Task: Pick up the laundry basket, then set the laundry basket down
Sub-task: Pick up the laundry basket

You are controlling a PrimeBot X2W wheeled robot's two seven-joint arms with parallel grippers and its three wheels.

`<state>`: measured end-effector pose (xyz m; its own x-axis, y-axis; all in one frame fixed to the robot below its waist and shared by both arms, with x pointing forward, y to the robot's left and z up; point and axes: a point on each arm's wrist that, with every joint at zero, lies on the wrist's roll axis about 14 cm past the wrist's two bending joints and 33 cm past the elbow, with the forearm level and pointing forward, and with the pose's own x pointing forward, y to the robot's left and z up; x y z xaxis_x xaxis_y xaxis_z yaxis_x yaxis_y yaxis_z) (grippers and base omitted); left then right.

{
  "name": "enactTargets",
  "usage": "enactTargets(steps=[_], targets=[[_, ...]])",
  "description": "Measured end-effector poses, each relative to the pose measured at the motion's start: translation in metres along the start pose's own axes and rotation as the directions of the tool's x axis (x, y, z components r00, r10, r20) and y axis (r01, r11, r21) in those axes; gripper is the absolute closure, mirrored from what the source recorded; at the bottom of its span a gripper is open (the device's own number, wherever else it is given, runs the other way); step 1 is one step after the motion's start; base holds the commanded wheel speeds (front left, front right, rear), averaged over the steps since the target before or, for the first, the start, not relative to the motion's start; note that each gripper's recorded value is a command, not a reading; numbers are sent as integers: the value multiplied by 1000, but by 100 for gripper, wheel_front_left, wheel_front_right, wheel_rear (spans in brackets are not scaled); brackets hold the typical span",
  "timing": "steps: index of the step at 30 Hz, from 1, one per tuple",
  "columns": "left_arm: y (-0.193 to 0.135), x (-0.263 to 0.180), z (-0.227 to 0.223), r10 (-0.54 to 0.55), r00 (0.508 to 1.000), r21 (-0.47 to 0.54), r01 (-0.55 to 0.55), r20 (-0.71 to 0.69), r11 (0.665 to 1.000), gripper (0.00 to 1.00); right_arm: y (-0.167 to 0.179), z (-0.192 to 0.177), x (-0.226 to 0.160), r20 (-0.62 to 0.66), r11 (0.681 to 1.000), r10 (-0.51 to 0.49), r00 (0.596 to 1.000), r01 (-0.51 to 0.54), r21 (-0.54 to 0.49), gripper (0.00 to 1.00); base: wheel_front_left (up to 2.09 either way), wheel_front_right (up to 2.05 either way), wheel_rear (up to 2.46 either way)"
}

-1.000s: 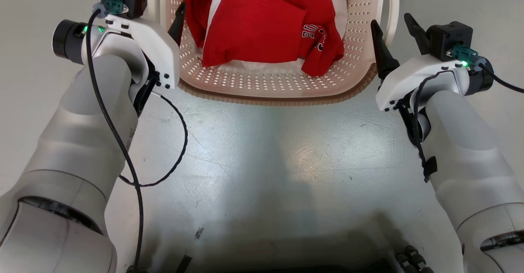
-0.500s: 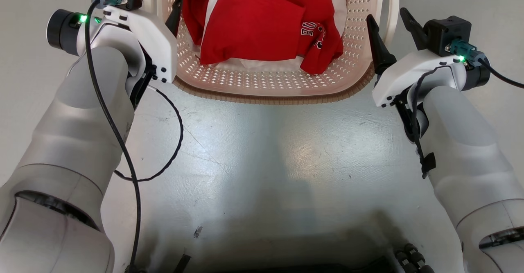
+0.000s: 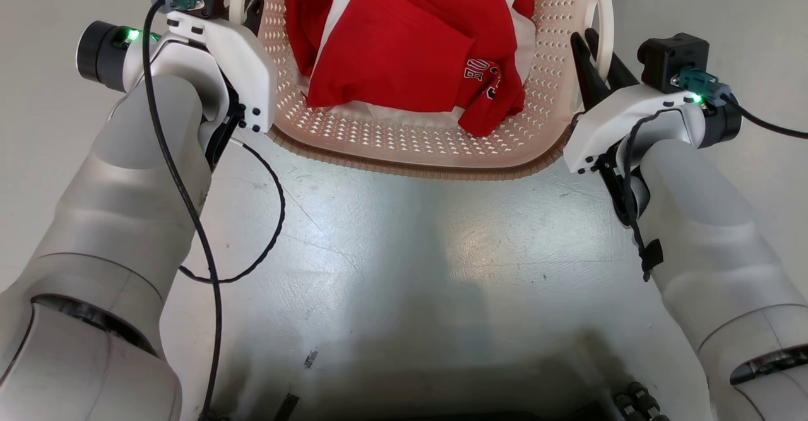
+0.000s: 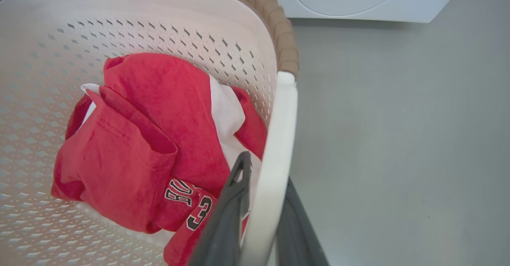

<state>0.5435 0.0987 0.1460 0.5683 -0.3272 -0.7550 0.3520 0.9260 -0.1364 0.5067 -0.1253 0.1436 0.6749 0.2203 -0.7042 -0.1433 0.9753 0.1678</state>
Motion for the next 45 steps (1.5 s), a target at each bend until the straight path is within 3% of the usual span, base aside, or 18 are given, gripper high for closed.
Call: enactTargets(steps=[9, 24, 30, 45], targets=[[2, -8, 3, 12, 1000, -16, -12, -15, 1000, 100, 7, 5, -1, -17, 1000, 18, 1000, -19, -22, 100, 0, 0, 0], [-7, -64, -5, 42, 997, -96, -49, -69, 994, 100, 33, 35, -31, -75, 995, 69, 995, -74, -70, 100, 0, 0, 0], [-9, -97, 0, 64, 996, -107, -69, -54, 992, 100, 48, 54, -53, -85, 991, 91, 992, -99, -85, 100, 0, 0, 0], [-28, -175, -7, 81, 995, -123, -88, -61, 989, 100, 76, 53, -134, -106, 988, 126, 986, -134, -75, 100, 0, 0, 0]])
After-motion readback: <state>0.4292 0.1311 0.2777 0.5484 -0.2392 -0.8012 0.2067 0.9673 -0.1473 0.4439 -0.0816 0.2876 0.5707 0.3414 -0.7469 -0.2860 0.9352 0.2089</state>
